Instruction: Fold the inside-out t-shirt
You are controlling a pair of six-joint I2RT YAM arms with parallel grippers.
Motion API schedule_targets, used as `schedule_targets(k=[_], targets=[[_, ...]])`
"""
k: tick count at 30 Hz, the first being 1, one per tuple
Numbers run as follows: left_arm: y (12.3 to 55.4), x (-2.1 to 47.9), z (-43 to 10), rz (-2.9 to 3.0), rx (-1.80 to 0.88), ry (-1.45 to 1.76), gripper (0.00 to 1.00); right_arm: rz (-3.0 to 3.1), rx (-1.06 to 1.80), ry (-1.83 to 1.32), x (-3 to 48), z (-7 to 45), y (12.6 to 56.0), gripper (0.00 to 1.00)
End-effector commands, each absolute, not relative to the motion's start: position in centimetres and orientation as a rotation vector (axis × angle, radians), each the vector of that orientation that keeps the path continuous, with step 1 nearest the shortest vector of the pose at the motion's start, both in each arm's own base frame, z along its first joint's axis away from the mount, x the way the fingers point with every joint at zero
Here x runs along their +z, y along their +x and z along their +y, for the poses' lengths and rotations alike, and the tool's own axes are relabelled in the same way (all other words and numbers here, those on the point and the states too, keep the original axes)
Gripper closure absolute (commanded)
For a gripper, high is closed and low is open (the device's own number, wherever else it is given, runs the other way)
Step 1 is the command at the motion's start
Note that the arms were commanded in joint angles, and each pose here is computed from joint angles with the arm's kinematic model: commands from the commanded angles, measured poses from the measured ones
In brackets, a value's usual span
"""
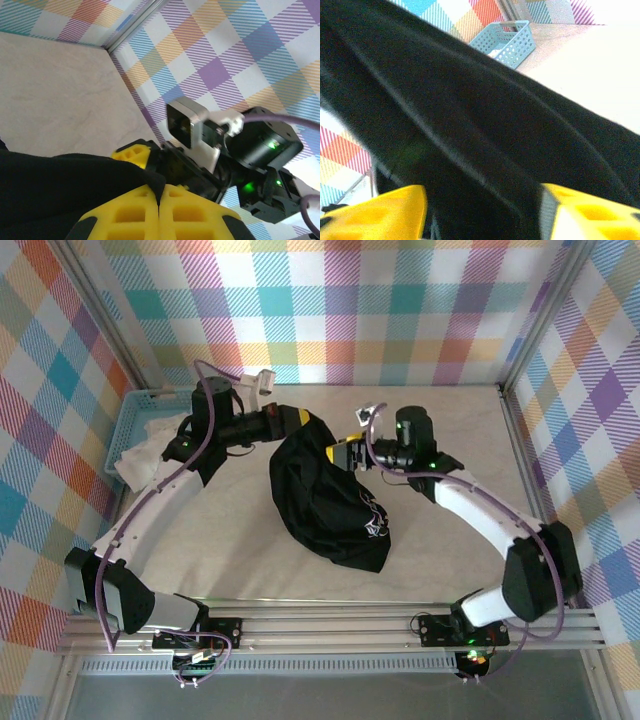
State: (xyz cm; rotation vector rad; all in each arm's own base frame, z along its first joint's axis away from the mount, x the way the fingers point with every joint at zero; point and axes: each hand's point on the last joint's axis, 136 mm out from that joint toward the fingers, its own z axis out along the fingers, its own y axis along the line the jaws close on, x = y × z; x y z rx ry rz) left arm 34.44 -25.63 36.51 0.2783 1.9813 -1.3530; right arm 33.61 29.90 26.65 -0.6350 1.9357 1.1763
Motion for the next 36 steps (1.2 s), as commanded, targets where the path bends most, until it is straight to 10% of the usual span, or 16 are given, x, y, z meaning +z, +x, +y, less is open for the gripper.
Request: schedule_targets(k=[1,5,19,29,36], targets=[[33.1,39.7,-25.6,1.876,-1.347,0.358,1.0,1.883,1.179,-0.71,28.1,30.8,33.8,0.58],[33.1,40.6,-25.0,1.852,-1.298,0.351,1.0,1.839,1.106,-0.764,30.6,29.5,33.3,1.0],[38.6,40.0,-17.8,1.917,-0.726,0.033,0.98,1.511,1.393,-0.783,44.2,26.6,28.2,1.0],[35.9,32.7,-15.7,2.074,-0.593,-0.011,0.41,1.605,1.48,-0.743,41.2,27.5,30.2,1.0],[31.8,26.4,-21.5,2.18,-0.865,0.182,0.27,1.646,1.472,-0.749,40.0,27.1,30.7,1.0]])
